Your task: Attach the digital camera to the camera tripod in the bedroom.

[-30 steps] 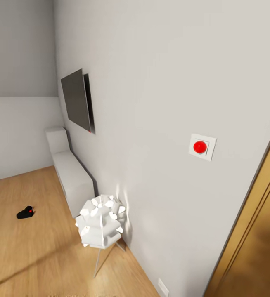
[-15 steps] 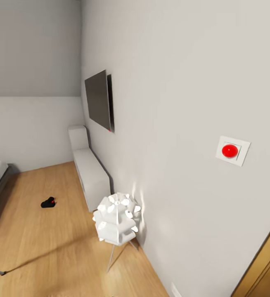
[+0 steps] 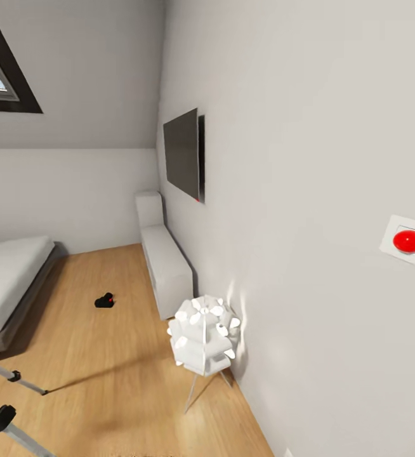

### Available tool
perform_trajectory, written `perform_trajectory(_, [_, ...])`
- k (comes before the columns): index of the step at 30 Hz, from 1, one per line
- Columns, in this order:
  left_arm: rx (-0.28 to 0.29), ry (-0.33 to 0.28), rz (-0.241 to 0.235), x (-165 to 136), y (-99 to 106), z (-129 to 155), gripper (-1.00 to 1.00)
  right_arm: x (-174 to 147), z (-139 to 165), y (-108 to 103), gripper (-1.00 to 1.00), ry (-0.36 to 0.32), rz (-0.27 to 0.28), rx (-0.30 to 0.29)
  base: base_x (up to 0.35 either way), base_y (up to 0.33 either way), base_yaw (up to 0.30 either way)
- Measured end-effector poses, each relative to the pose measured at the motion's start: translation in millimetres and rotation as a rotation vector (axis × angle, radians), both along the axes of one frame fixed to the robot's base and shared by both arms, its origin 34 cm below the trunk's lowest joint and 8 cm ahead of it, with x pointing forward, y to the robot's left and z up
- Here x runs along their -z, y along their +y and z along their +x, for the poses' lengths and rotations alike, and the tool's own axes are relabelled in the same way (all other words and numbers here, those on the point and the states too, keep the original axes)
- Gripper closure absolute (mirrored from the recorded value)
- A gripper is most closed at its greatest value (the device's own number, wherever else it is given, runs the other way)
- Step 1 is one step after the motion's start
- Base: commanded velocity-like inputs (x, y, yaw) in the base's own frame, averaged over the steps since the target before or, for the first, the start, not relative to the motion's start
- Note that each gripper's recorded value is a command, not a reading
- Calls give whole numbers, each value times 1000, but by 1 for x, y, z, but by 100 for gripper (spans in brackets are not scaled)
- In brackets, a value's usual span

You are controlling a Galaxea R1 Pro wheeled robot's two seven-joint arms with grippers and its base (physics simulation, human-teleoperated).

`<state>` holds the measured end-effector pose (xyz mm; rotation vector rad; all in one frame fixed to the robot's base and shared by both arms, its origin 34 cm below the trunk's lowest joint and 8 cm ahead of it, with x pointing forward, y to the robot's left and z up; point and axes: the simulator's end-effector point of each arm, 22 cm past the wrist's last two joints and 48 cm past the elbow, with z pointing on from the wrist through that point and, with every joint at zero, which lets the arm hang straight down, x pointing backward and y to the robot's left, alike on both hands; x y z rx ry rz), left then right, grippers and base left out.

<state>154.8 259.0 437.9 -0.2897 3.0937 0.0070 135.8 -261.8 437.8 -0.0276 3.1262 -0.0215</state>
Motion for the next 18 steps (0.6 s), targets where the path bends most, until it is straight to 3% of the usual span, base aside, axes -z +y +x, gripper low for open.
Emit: perform_trajectory(18, [0,0,0,0,0,0,-100,0,0,0,-100,1,0,0,0,0,278])
